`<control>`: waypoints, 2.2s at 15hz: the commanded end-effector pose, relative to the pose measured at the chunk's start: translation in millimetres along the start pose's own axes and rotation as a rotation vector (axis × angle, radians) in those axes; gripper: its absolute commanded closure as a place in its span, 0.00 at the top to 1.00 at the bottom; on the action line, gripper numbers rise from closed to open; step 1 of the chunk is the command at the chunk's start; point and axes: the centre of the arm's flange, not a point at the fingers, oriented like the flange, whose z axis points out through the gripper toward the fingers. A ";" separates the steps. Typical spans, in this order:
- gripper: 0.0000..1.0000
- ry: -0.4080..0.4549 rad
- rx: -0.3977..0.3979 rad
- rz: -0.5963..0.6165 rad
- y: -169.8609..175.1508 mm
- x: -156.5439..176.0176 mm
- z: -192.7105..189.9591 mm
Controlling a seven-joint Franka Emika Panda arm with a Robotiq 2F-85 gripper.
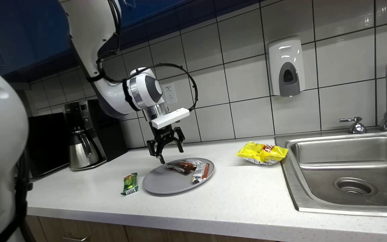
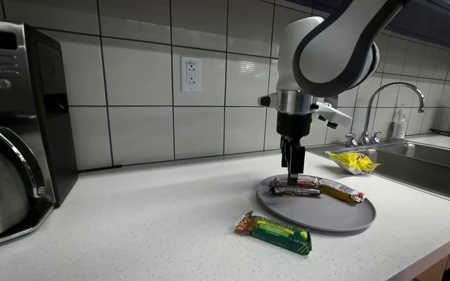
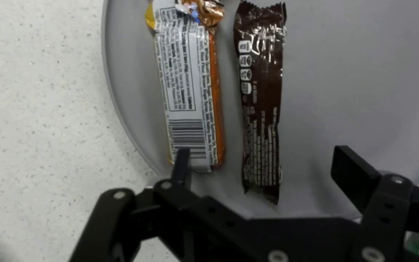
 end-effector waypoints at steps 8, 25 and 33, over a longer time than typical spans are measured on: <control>1.00 -0.038 -0.031 0.131 -63.5 35.1 -48.0; 1.00 -0.051 0.016 0.313 -149.4 76.1 -27.6; 1.00 -0.038 0.034 0.344 -159.6 71.5 0.1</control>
